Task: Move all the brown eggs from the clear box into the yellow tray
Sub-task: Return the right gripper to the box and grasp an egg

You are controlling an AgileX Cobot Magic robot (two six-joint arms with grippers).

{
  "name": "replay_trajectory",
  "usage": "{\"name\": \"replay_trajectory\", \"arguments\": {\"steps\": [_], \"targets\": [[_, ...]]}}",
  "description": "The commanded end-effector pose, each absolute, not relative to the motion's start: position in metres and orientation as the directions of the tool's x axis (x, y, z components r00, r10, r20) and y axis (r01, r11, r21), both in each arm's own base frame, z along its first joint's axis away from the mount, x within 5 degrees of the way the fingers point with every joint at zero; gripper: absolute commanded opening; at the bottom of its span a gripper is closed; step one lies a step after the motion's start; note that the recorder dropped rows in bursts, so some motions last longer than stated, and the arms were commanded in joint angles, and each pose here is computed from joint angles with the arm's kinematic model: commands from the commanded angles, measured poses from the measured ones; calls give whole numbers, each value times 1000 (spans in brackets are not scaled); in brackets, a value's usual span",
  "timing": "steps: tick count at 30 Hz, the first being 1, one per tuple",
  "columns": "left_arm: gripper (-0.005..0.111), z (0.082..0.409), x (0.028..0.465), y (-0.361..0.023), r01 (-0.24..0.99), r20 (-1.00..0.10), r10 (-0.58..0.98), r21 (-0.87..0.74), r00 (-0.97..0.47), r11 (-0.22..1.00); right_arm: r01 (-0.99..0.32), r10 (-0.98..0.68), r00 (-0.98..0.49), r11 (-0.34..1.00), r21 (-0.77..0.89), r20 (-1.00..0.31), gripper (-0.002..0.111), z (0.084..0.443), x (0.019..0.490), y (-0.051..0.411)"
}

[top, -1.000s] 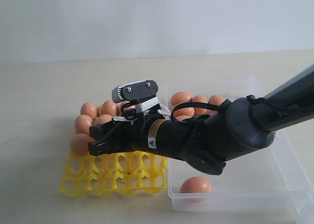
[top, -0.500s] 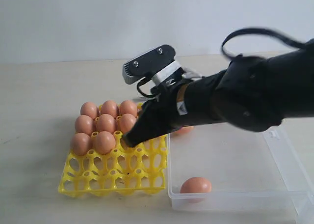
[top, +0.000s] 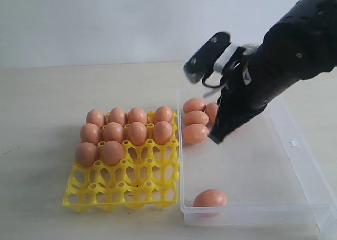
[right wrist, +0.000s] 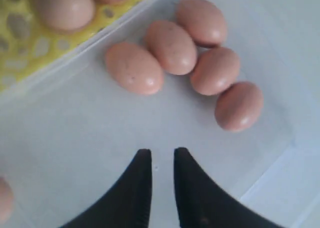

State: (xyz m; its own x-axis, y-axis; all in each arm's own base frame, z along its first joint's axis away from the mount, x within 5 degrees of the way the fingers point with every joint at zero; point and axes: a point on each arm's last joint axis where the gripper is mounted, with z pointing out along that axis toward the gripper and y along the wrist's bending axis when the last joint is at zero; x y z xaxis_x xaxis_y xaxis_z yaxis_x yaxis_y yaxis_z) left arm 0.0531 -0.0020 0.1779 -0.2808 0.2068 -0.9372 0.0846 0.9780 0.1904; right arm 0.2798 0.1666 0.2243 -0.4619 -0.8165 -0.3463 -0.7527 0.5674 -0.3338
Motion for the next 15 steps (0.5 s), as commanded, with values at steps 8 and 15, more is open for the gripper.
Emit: {"name": "replay_trajectory", "arguments": {"steps": [8,15], "targets": [[0,180,53,-2,80,-946,192,177,-262,981,-903,-979,41,49,-427,-198,67,163,302,191],[0,180,53,-2,80,-946,192,177,-262,981,-894,-975,75,27,-448,-209,67,144,321,204]]}}
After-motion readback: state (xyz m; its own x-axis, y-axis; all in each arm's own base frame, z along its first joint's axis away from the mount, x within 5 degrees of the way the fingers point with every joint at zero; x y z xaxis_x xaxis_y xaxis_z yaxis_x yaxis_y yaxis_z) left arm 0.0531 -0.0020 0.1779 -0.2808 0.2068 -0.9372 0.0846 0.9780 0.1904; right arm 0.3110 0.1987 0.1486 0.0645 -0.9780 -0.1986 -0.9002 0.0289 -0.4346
